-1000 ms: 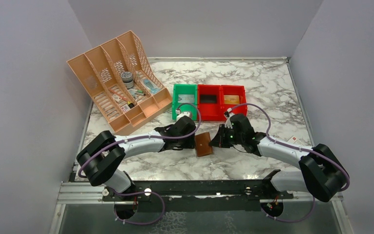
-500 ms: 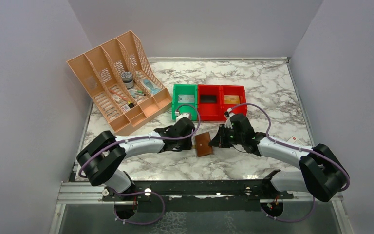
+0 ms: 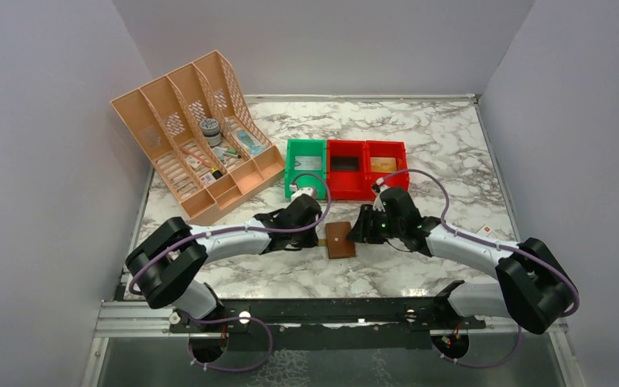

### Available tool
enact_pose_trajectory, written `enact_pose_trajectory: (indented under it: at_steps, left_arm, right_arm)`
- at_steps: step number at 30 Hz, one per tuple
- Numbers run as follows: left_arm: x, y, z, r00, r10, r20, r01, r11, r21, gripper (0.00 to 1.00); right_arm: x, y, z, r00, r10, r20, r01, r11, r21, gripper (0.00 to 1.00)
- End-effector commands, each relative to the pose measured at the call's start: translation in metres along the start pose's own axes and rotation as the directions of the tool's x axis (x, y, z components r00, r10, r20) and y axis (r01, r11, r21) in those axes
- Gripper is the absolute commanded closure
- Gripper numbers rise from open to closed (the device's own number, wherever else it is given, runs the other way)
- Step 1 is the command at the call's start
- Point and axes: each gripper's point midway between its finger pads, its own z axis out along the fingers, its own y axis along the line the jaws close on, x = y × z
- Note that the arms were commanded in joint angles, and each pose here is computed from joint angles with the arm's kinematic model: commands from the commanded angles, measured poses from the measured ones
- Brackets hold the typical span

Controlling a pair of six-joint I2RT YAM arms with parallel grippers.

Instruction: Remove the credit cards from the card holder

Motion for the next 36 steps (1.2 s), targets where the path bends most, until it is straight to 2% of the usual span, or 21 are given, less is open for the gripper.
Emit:
enact_pose_trajectory:
  at_steps: [1,2,5,11,18,23,27,36]
  left_arm:
    - [-0.012,-0.015,-0.014,0.999,0.017,0.041,-0.02,0.997,0.075,1.0]
    - [-0.014,-0.018,-0.017,0.999,0.023,0.048,-0.027,0.996,0.089,1.0]
    - [-0.018,-0.027,-0.024,0.997,0.043,0.057,-0.051,0.989,0.136,1.0]
    - [-0.024,-0.053,-0.035,0.996,0.078,0.053,-0.089,0.965,0.245,1.0]
    - [-0.039,-0.089,-0.066,0.988,0.116,0.098,-0.146,0.908,0.393,1.0]
    - [-0.046,-0.101,-0.082,0.983,0.134,0.128,-0.178,0.877,0.447,1.0]
    - [-0.046,-0.102,-0.082,0.982,0.137,0.13,-0.182,0.876,0.447,1.0]
    - [-0.039,-0.092,-0.071,0.987,0.123,0.101,-0.154,0.897,0.413,1.0]
  right_arm:
    - [-0.023,-0.004,-0.007,0.996,-0.063,0.057,0.058,0.995,0.078,0.58]
    - [-0.025,-0.005,-0.007,0.996,-0.068,0.056,0.063,0.994,0.087,0.52]
    - [-0.025,-0.004,-0.007,0.995,-0.085,0.047,0.08,0.993,0.085,0.47]
    - [-0.01,0.026,-0.001,0.991,-0.128,-0.033,0.124,0.986,-0.112,0.41]
    - [-0.003,0.032,0.004,0.995,-0.081,-0.064,0.07,0.985,-0.159,0.33]
    - [-0.003,0.044,-0.001,0.996,-0.068,-0.058,0.054,0.975,-0.216,0.24]
    - [-0.008,0.037,-0.002,0.998,-0.052,-0.033,0.045,0.985,-0.167,0.22]
    - [-0.009,0.007,-0.005,1.0,-0.018,0.013,0.018,1.0,-0.007,0.26]
